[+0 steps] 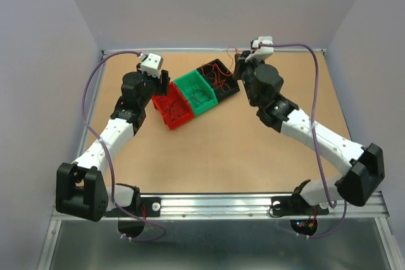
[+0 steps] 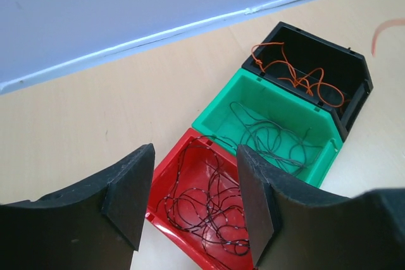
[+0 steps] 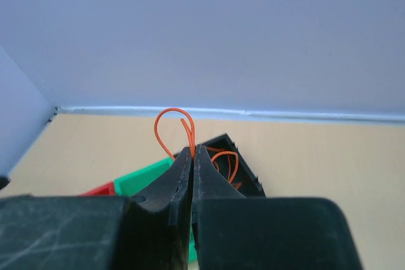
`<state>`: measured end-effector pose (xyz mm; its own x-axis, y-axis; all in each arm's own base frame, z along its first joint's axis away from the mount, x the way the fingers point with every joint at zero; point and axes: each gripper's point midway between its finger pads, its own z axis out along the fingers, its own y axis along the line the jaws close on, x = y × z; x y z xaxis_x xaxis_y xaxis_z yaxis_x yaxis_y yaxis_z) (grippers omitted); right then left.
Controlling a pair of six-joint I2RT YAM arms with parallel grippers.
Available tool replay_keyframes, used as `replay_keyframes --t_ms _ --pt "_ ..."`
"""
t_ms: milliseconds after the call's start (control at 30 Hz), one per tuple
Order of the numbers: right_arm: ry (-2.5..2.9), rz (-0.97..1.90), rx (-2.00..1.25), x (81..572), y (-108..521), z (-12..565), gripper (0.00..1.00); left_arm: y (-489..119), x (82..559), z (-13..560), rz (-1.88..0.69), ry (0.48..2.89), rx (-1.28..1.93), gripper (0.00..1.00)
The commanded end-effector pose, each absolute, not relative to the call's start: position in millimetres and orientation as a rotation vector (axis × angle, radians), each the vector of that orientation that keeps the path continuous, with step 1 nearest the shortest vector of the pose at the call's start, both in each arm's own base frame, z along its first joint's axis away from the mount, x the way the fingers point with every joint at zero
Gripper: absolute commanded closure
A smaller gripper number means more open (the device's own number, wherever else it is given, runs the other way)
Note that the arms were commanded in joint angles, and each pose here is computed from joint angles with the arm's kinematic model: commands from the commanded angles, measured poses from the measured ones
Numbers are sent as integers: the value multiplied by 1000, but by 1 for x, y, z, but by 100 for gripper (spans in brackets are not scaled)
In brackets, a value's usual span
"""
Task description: Untangle the cables
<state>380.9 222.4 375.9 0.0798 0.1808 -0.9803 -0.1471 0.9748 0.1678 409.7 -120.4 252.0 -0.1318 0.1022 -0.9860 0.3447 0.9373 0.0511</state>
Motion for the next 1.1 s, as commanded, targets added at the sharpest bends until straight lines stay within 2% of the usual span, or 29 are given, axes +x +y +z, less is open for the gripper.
replay_keyframes --t_ms 0,133,233,267,300,367,400,500,567,600,633,800,933,1067 --pt "1441 335 -16 424 235 399 99 -97 410 289 -192 1555 224 34" --pt "1578 340 -45 481 255 336 99 -89 410 287 -205 1554 218 34" --pt "1823 256 -50 545 262 227 100 -90 411 283 -220 1562 231 34" --pt "1957 252 -58 564 269 157 100 -90 411 282 -224 1565 233 34" --pt "2048 238 -34 581 257 138 99 -91 411 280 -227 1570 236 34" --pt "2182 295 -39 591 259 95 99 -92 410 278 -234 1569 250 34" --pt "2317 233 -40 584 249 41 99 -92 409 277 -231 1572 254 34" --pt "2323 230 -71 583 251 42 79 -93 407 278 -237 1564 265 34" --pt "2331 260 -95 575 252 48 71 -94 406 278 -244 1561 272 34" --pt "2302 274 -97 575 253 69 59 -95 405 279 -246 1558 276 34" --pt "2292 279 -98 573 252 78 55 -95 405 279 -247 1556 277 34" --pt "2218 315 -128 563 257 128 57 -95 405 279 -244 1555 279 34" --pt "2168 292 -153 557 265 153 44 -97 406 275 -253 1563 283 33" --pt "2133 268 -140 553 267 172 41 -98 409 269 -257 1576 294 32"
